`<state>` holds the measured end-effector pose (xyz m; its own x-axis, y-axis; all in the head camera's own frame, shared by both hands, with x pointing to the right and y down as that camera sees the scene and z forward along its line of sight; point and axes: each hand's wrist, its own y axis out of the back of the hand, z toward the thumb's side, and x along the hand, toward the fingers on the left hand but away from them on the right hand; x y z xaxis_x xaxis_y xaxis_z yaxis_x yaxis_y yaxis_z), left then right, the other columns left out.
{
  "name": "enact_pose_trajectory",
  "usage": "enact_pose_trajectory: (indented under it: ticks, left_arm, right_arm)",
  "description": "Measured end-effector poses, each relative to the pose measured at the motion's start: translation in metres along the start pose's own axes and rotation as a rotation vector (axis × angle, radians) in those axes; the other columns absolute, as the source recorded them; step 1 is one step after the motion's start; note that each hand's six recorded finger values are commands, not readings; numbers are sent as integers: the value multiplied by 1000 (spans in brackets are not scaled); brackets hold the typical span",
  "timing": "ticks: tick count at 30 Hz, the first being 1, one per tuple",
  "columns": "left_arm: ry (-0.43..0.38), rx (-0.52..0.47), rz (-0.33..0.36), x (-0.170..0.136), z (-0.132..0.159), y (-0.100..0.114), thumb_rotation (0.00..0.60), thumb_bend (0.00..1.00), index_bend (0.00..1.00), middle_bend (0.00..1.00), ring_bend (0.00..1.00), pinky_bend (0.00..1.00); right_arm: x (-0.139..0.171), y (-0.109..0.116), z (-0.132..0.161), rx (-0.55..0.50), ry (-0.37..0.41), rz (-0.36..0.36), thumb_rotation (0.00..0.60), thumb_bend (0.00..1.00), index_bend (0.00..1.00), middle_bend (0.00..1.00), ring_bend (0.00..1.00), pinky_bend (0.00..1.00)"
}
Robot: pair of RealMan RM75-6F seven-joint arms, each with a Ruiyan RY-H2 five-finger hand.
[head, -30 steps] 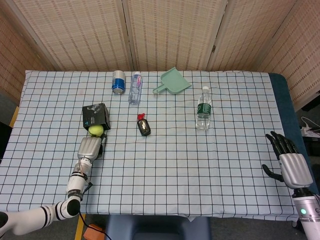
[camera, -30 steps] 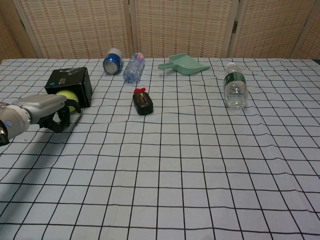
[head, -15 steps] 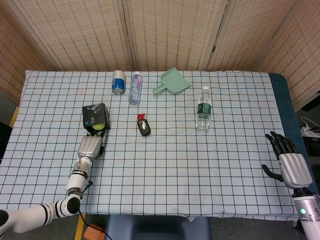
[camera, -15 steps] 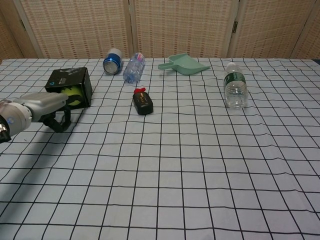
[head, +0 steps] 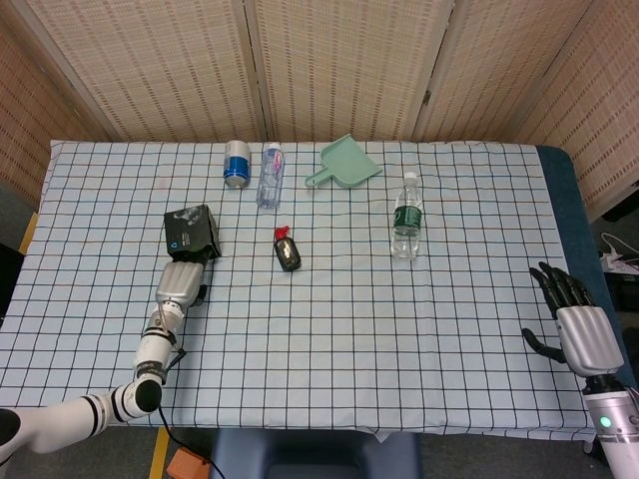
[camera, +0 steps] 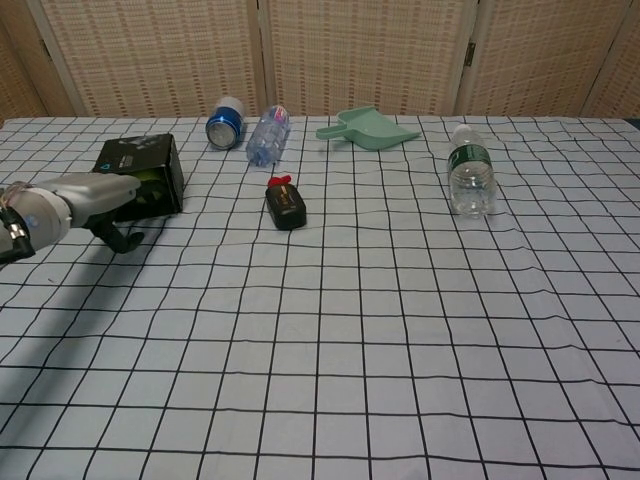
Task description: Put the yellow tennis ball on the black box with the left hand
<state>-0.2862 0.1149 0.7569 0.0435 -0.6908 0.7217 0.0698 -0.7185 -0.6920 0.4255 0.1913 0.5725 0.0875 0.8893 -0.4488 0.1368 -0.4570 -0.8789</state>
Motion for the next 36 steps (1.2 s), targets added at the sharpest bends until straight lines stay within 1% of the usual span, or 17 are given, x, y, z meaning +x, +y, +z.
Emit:
enact_pose_trajectory:
  ticks: [4, 12, 17, 19, 22, 25, 28, 32, 36]
  left_arm:
    - [0, 2, 9, 0, 1, 2, 600, 519, 0, 105, 117, 275]
    - [-6, -3, 6, -5, -1, 4, 600, 517, 0, 104, 117, 280]
    - [-18, -6, 6, -15, -6, 7, 600, 521, 0, 105, 117, 310]
    - [-24, 0, 10, -21, -11, 9, 600, 522, 7, 120, 119, 316]
    - [-32, 14, 20, -31, -19, 13, 600, 520, 48, 161, 153, 323]
    - [-47, 39, 40, -43, -27, 20, 600, 521, 71, 184, 167, 340]
    - [-66, 75, 74, -57, -36, 28, 600, 519, 93, 224, 190, 364]
    - [-82, 121, 144, -83, -54, 38, 600, 519, 124, 240, 206, 372]
    - [-77, 149, 209, -113, -80, 42, 600, 518, 187, 230, 206, 371]
  right_arm:
    - [0, 0, 0, 0, 0, 0, 600, 205, 56, 0, 0, 96]
    - [0, 0, 0, -1, 2, 2, 600, 205, 56, 0, 0, 96]
    - [1, 0, 1, -1, 4, 3, 600, 205, 56, 0, 0, 96]
    - [1, 0, 1, -1, 5, 2, 600, 205, 56, 0, 0, 96]
    - [1, -1, 2, 1, 6, 5, 600, 205, 56, 0, 0, 96]
    - [1, -1, 2, -1, 9, 7, 600, 205, 56, 0, 0, 96]
    - [1, 0, 3, -6, 12, 1, 600, 205, 55, 0, 0, 96]
    - [1, 2, 4, -12, 15, -7, 600, 205, 56, 0, 0, 96]
    - [1, 1, 4, -8, 15, 0, 600, 205, 54, 0, 0, 96]
